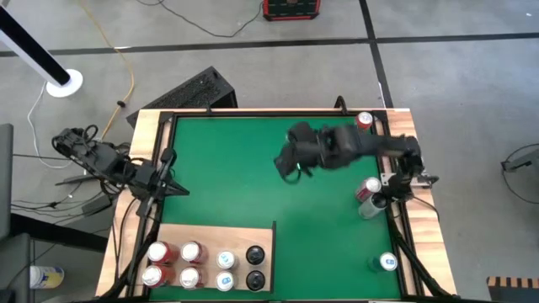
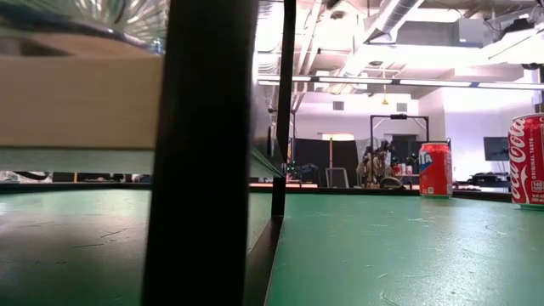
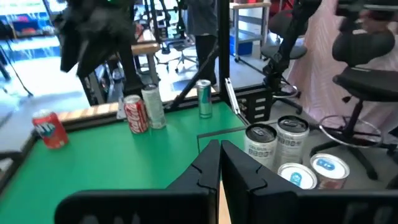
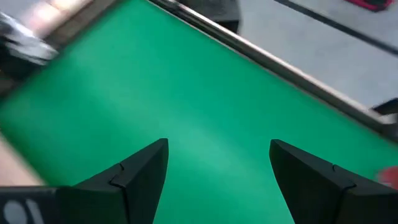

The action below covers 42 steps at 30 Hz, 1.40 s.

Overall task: Place canned beverage on shelf
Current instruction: Put the orange soda can on the shelf aligned with the other orange can

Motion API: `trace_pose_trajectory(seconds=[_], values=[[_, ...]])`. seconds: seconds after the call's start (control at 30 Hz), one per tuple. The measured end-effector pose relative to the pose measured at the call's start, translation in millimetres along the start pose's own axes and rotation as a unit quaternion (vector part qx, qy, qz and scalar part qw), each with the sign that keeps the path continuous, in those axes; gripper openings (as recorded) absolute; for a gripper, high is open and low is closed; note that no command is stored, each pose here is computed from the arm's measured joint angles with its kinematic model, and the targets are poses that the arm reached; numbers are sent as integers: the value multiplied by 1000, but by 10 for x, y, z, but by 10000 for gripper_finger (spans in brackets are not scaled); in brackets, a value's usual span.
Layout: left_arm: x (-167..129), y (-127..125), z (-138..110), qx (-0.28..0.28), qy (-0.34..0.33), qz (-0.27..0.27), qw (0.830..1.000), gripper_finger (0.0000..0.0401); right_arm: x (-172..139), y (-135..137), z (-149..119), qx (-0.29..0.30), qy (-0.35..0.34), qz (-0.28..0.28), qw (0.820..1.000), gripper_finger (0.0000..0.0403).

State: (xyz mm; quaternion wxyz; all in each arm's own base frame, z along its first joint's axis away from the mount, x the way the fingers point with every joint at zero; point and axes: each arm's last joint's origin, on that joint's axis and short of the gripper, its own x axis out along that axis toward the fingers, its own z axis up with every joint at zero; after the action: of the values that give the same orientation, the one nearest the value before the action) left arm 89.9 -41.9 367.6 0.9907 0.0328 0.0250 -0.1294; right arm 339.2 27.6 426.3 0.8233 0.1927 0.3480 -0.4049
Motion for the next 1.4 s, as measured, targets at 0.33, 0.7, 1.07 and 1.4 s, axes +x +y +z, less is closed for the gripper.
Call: trace_pose_trajectory(seconds=[0.33, 0.7, 1.07, 1.4], values=[[-151, 162, 56, 38, -33, 116, 992, 0, 107, -1211, 637, 5, 4, -98, 995, 303], [-338, 260, 42, 35, -41, 180, 982, 0, 406, -2310, 591, 140, -5, -171, 975, 303], [-340, 274, 25, 14, -35, 198, 980, 0, 1066, -2799, 32, 231, 66, -237, 941, 306], [-339, 274, 15, -17, -37, 197, 980, 0, 1281, -3051, -301, 276, 86, -264, 920, 333]])
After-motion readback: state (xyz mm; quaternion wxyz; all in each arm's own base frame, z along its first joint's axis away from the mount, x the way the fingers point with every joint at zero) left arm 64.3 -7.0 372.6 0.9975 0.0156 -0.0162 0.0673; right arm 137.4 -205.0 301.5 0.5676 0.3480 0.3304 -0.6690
